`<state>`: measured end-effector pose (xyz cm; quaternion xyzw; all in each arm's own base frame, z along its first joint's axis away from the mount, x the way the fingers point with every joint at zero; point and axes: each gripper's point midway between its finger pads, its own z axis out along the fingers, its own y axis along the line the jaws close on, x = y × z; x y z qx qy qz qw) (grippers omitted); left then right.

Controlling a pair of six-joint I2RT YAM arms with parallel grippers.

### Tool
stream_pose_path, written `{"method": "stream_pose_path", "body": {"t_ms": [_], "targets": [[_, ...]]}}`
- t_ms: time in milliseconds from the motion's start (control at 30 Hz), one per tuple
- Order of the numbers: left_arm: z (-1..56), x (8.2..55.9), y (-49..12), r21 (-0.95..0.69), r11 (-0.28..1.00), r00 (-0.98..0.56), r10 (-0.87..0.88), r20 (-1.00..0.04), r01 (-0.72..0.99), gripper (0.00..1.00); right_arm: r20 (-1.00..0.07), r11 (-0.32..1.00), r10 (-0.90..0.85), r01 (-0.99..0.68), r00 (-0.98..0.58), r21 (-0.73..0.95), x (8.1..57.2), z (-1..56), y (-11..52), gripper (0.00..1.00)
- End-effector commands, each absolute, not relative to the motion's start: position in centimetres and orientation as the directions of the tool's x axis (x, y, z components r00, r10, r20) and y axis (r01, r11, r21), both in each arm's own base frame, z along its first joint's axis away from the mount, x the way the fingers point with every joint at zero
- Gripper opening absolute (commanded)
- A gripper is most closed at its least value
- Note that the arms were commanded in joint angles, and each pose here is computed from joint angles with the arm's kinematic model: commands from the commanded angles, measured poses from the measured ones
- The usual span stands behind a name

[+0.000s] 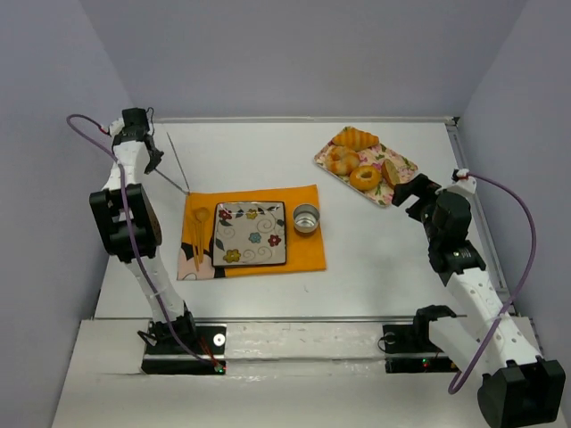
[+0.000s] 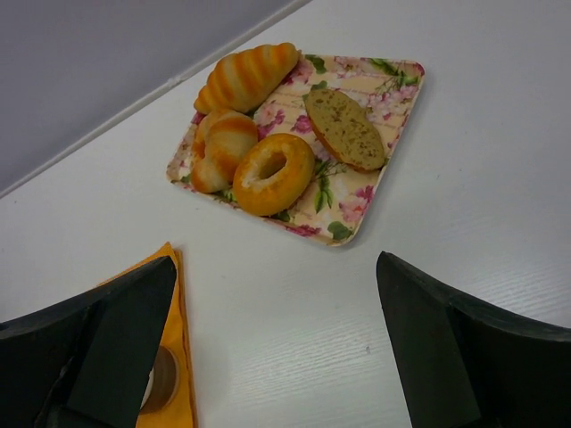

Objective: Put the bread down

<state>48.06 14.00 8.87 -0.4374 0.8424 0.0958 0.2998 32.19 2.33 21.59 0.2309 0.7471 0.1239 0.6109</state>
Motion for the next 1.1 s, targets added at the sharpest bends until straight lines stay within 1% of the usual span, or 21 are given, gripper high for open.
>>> {"method": "stream_pose_path", "body": {"t_ms": [0,67,100,133,167,200,233,267,300,333,367,400,433,500,567,667,733,833,933,1033,1067], "targets": [[24.9,50.4,10.5,-0.427,0.719,-0.230,-0.621,-0.750,-0.548,0.06,-0.887,0.893,0.449,0.085,-0.105,0.442,32.9,24.9,3.3,1.00],[27.9,50.3,7.8,-0.480,0.772,-0.218,-0.597,-0.772,-0.416,0.06,-0.894,0.901,0.433,0.052,-0.117,0.430,33.0,25.2,3.8,1.00],[30.2,50.7,6.4,-0.507,0.796,-0.177,-0.580,-0.795,-0.330,0.06,-0.896,0.903,0.428,0.035,-0.118,0.427,32.9,25.5,4.1,1.00],[32.1,49.5,3.1,-0.530,0.823,-0.194,-0.564,-0.802,-0.204,0.06,-0.899,0.905,0.423,0.010,-0.109,0.425,32.9,26.4,4.4,1.00],[34.6,49.5,1.5,-0.536,0.838,-0.141,-0.545,-0.826,-0.098,0.06,-0.903,0.907,0.413,-0.038,-0.120,0.420,32.7,26.8,5.1,1.00],[36.0,48.0,-0.2,-0.539,0.842,-0.116,-0.537,-0.836,-0.013,0.06,-0.905,0.907,0.406,-0.066,-0.124,0.416,32.7,27.1,5.6,1.00],[37.2,46.9,-3.5,-0.540,0.831,-0.135,-0.525,-0.840,0.129,0.06,-0.918,0.911,0.376,-0.130,-0.129,0.391,32.6,27.8,6.5,1.00],[38.2,45.9,-5.2,-0.543,0.811,-0.123,-0.529,-0.840,0.219,0.06,-0.924,0.890,0.346,-0.253,-0.164,0.378,32.0,28.1,8.6,1.00],[40.2,44.1,-6.7,-0.510,0.791,-0.052,-0.526,-0.849,0.338,0.06,-0.930,0.871,0.317,-0.333,-0.184,0.362,31.7,28.3,9.9,1.00],[40.9,42.2,-9.5,-0.483,0.739,-0.080,-0.509,-0.857,0.471,0.06,-0.937,0.849,0.285,-0.401,-0.203,0.345,31.6,28.4,11.1,1.00],[41.6,41.1,-10.5,-0.458,0.712,-0.061,-0.507,-0.860,0.532,0.06,-0.938,0.774,0.250,-0.532,-0.241,0.343,30.3,28.3,13.3,1.00],[42.8,39.3,-11.2,-0.425,0.680,-0.013,-0.522,-0.853,0.597,0.06,-0.944,0.734,0.232,-0.594,-0.236,0.329,29.9,28.7,14.5,1.00],[43.0,37.5,-13.4,-0.394,0.623,-0.033,-0.508,-0.861,0.676,0.06,-0.945,0.704,0.215,-0.631,-0.247,0.325,29.7,28.4,15.4,1.00],[44.2,34.2,-15.8,-0.324,0.541,-0.006,-0.508,-0.861,0.776,0.06,-0.958,0.637,0.178,-0.715,-0.226,0.287,28.5,29.0,17.9,1.00],[44.7,32.3,-16.9,-0.286,0.500,0.010,-0.509,-0.861,0.818,0.06,-0.976,0.594,0.136,-0.774,-0.173,0.220,27.7,29.5,19.8,1.00],[45.7,29.6,-18.4,-0.228,0.442,0.039,-0.517,-0.855,0.867,0.06,-0.989,0.470,0.119,-0.873,-0.085,0.131,25.4,31.2,23.4,1.00],[45.6,28.1,-19.3,-0.242,0.383,0.005,-0.543,-0.839,0.891,0.06,-0.986,0.389,0.166,-0.918,-0.006,0.071,23.8,33.1,25.2,1.00],[45.9,26.3,-19.9,-0.229,0.330,0.004,-0.578,-0.816,0.916,0.06,-0.967,0.337,0.233,-0.941,0.102,-0.018,22.7,35.1,26.6,1.00],[45.8,25.2,-20.5,-0.231,0.279,-0.015,-0.607,-0.795,0.932,0.06,-0.942,0.283,0.299,-0.957,0.155,-0.068,21.5,36.8,28.3,1.00],[46.0,23.8,-21.1,-0.214,0.212,-0.033,-0.633,-0.774,0.954,0.06,-0.919,0.202,0.355,-0.974,0.170,-0.103,20.4,38.7,30.2,1.00],[46.0,23.5,-21.2,-0.209,0.194,-0.039,-0.636,-0.770,0.958,0.06,-0.919,0.148,0.354,-0.981,0.172,-0.127,19.5,38.8,30.8,1.00]]}}
